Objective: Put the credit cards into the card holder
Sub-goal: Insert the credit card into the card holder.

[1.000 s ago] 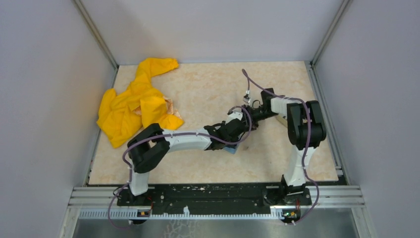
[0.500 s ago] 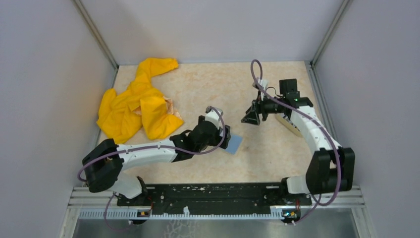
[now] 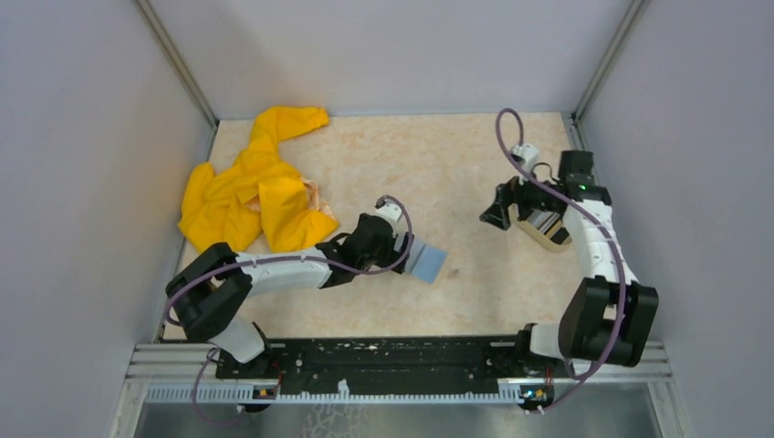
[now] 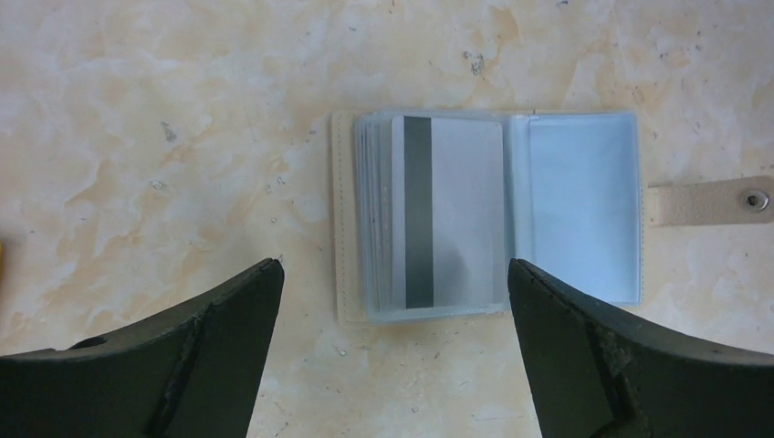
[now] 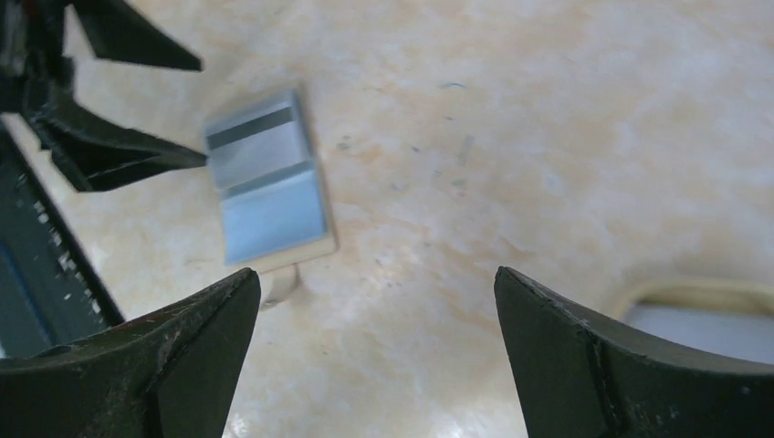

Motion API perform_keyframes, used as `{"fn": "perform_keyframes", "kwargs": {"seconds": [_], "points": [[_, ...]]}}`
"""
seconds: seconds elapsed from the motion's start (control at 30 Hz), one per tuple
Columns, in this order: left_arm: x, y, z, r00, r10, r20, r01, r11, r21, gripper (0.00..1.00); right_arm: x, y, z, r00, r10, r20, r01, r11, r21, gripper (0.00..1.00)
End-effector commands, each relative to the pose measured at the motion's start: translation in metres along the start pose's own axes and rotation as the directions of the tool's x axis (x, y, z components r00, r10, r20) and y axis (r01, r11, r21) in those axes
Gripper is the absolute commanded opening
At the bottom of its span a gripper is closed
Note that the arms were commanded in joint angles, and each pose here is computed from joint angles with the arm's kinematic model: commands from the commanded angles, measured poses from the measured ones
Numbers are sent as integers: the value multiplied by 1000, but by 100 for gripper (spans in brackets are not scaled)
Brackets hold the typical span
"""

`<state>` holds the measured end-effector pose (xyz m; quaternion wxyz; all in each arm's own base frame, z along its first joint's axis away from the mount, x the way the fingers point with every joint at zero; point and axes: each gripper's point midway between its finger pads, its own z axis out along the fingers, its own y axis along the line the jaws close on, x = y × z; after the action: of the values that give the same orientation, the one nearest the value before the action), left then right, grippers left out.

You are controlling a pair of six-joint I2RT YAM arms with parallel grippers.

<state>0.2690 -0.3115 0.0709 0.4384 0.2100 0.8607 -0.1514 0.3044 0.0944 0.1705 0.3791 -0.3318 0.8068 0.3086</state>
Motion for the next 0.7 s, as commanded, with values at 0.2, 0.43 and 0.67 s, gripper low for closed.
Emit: {"fn": "perform_keyframes", "kwargs": {"seconds": [0.2, 0.43, 0.67], "points": [[4, -2, -3, 998, -55, 29, 52, 996, 78, 97, 26, -78, -81, 911, 330, 246, -406, 816, 412, 98], [-9, -7, -21, 983, -149, 104, 129, 976, 177, 97, 49, -95, -98, 819, 452, 354, -572, 701, 427, 92], [-1, -16, -20, 987, -144, 75, 123, 965, 233, 97, 76, -118, -98, 683, 560, 469, -730, 528, 434, 81]]}}
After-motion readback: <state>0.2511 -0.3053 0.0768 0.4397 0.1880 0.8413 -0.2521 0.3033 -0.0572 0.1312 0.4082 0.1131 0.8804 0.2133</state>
